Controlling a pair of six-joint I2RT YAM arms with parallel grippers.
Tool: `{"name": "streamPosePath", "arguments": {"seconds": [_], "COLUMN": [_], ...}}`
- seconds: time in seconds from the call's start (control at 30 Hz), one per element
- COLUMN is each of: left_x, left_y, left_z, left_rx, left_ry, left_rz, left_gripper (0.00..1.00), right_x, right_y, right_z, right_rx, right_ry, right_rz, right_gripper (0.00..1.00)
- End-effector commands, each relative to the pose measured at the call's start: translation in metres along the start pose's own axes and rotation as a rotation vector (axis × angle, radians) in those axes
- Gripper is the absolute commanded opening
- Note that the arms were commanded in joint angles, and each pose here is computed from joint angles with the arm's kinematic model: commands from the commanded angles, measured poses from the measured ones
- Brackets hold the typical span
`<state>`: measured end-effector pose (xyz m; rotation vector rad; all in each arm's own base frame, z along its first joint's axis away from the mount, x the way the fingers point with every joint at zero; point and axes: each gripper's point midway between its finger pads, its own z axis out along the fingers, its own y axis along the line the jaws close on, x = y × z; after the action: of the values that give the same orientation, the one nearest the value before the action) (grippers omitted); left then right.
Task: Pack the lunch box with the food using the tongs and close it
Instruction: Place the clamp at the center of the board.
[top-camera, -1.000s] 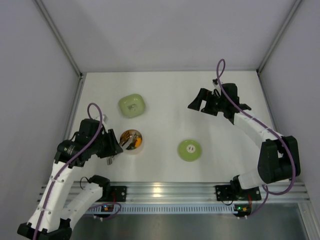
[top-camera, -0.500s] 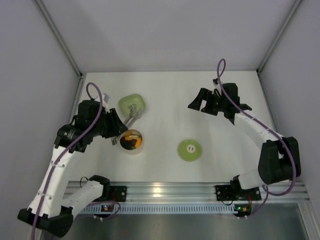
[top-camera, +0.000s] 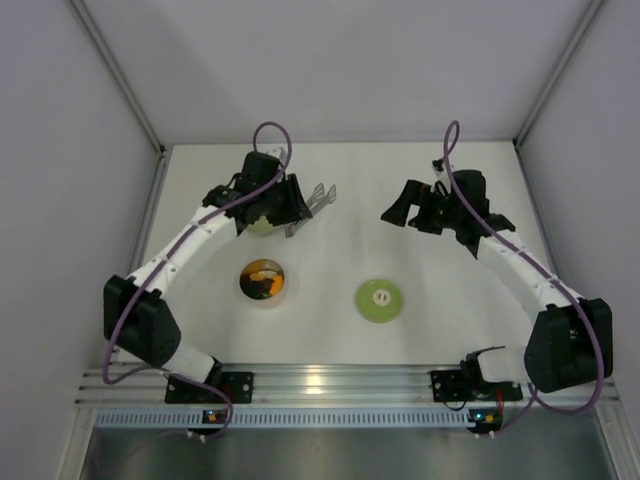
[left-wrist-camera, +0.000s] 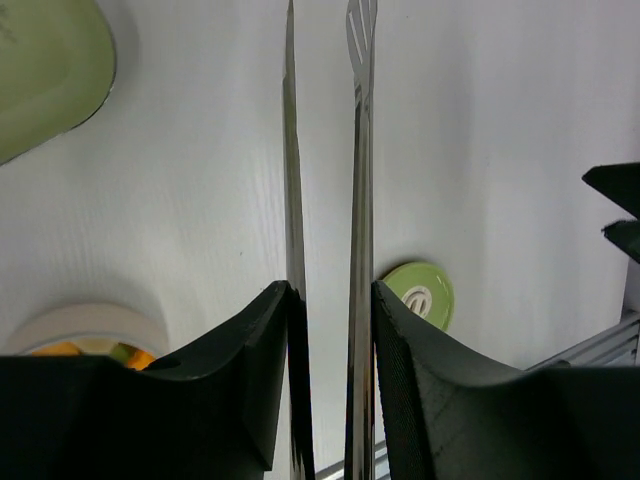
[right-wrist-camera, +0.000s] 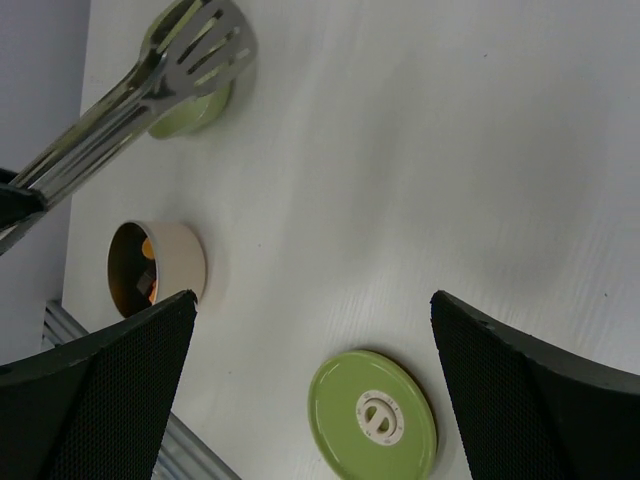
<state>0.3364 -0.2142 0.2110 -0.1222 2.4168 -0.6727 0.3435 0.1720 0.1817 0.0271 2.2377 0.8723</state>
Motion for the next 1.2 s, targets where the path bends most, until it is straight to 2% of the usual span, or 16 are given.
{"name": "streamPosePath", "arguments": {"seconds": [0.0,0.07,0.2,0.33,0.53,0.73,0.9,1.0,1.17], "left_x": [-0.041,-0.046,-0.052,-0.036,-0.014,0.006,0.007,0.0,-0.033], "left_y": [-0.039,-0.048,-0.057,-0.036,-0.015,-0.012,-0.021,-0.029,-0.052], "left_z": [0.024,0.049,0.086,0.144,0.193,0.207,0.205,0.198,0.162], "left_rx": [0.088,0.091,0.058,-0.018,-0.076,-0.082,-0.054,-0.037,-0.017], "left_ry": [-0.12,-0.119,-0.141,-0.074,-0.034,0.001,-0.004,-0.02,-0.092], "left_rz": [0.029,0.042,0.079,0.075,0.092,0.125,0.153,0.172,0.201], "left_gripper": [0.42,0.43,0.51,0.54,0.6,0.7,0.77,0.78,0.79], "right_x": [-0.003,-0.003,-0.001,0.0,-0.001,-0.001,-0.004,-0.007,-0.011], "right_y": [0.001,0.002,0.0,0.001,0.002,0.003,0.004,0.005,0.007], "right_z": [-0.018,-0.023,-0.028,-0.034,-0.045,-0.048,-0.049,-0.05,-0.052], "right_rx": [0.025,0.029,0.044,0.047,0.064,0.065,0.071,0.072,0.072], "right_ry": [-0.032,-0.041,-0.048,-0.051,-0.061,-0.061,-0.064,-0.071,-0.084], "right_rz": [-0.023,-0.021,-0.014,-0.013,-0.029,-0.032,-0.036,-0.035,-0.033], "right_gripper": [1.0,1.0,0.99,0.99,0.99,0.99,1.0,0.99,0.99]}}
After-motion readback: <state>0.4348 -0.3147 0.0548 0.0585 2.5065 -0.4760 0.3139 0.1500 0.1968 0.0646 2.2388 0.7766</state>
